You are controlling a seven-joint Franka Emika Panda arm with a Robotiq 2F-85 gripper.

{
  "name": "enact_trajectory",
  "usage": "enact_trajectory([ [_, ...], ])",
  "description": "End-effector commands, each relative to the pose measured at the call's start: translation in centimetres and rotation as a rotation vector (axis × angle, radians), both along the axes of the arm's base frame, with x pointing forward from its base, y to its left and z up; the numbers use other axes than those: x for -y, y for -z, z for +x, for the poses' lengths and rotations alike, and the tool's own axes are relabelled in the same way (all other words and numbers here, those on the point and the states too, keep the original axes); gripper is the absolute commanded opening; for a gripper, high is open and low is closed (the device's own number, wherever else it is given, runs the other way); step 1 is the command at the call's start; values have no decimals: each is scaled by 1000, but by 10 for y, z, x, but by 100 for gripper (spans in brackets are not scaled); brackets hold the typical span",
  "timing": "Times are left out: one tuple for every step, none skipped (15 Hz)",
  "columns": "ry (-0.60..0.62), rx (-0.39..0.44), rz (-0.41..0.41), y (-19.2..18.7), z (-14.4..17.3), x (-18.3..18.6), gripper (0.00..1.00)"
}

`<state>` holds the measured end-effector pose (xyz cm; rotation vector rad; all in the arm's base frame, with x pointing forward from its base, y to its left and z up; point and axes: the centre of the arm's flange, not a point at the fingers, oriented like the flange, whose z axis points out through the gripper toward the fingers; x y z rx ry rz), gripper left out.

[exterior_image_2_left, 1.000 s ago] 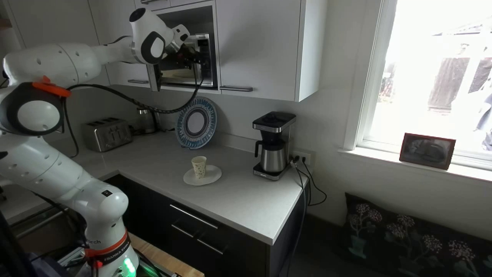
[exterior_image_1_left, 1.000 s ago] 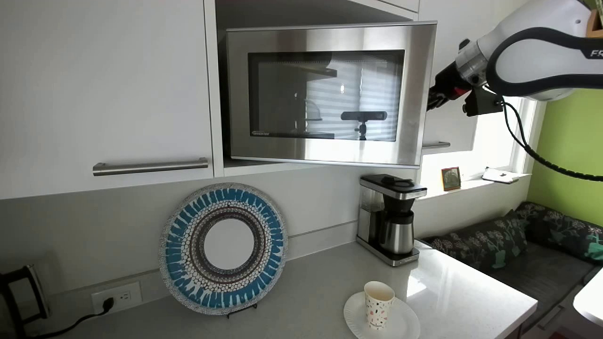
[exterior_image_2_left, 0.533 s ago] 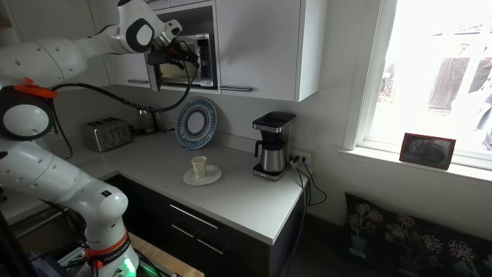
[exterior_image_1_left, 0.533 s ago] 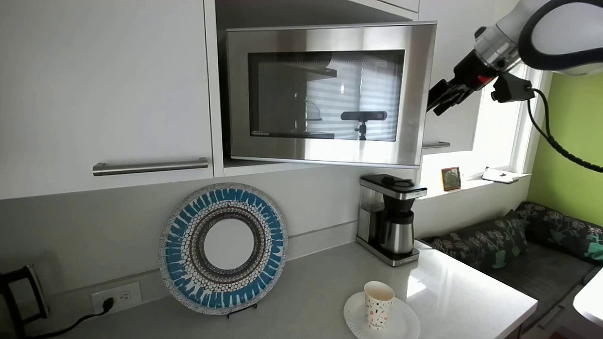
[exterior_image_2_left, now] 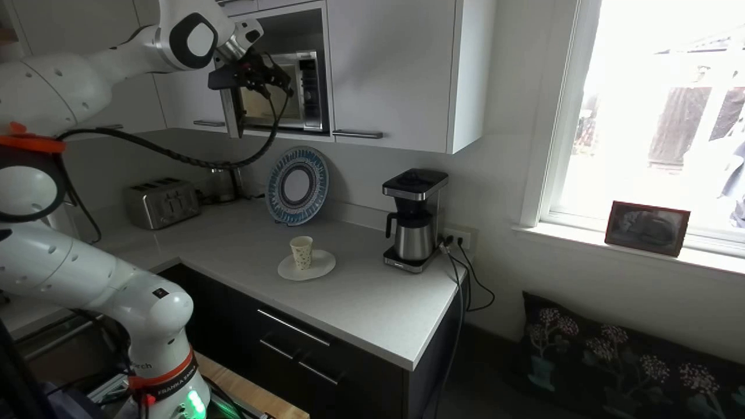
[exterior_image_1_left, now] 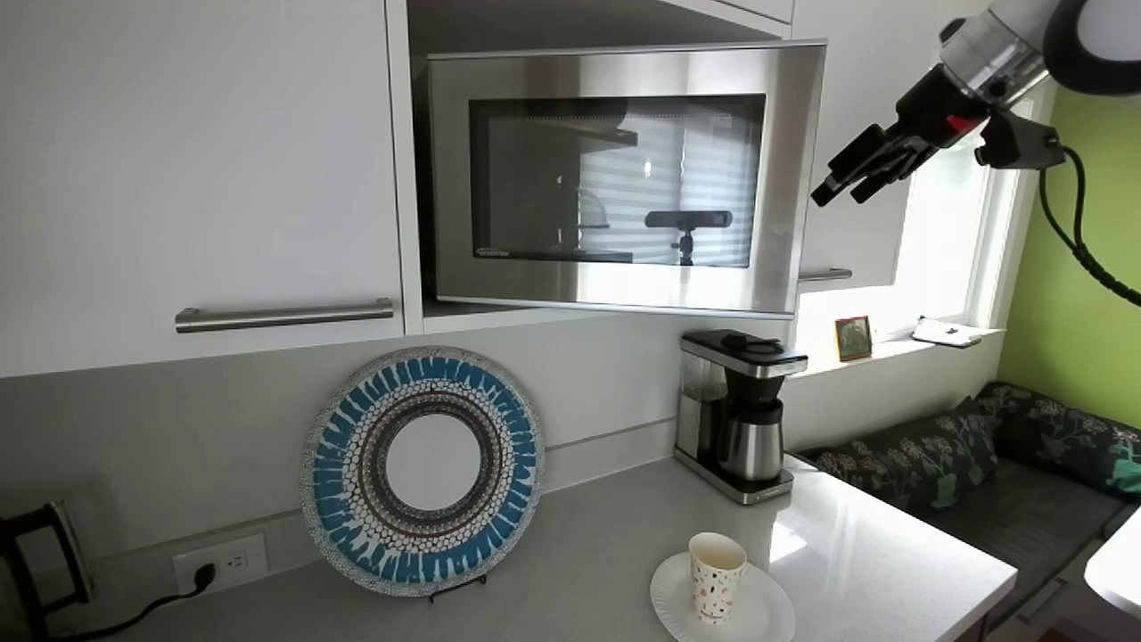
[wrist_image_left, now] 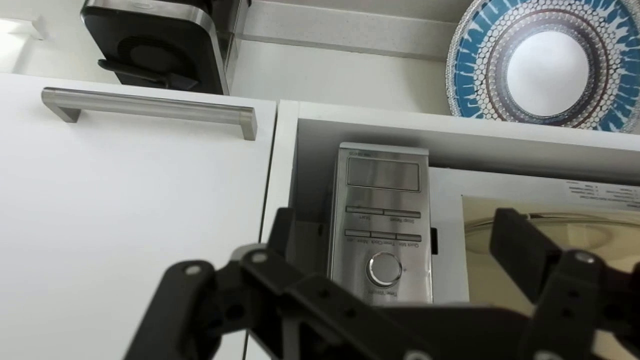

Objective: Open the microwave door by opening the bottom right button and then press a button on the microwave

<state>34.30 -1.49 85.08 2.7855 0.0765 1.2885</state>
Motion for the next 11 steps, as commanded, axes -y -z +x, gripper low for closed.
enact_trajectory([
  [49,-9,11,0,-18,1,100],
  [57,-7,14,-1,-21,2,100],
  [64,-4,17,-2,-23,2,100],
  [72,-3,18,-3,-25,2,100],
  [76,-2,19,-3,-27,1,100],
  [80,-1,17,-4,-29,0,100],
  [48,17,18,-9,-18,4,100],
  [52,17,17,-9,-19,4,100],
  [54,18,17,-9,-20,3,100],
  [56,18,17,-10,-21,3,100],
  [57,18,17,-10,-21,3,100],
])
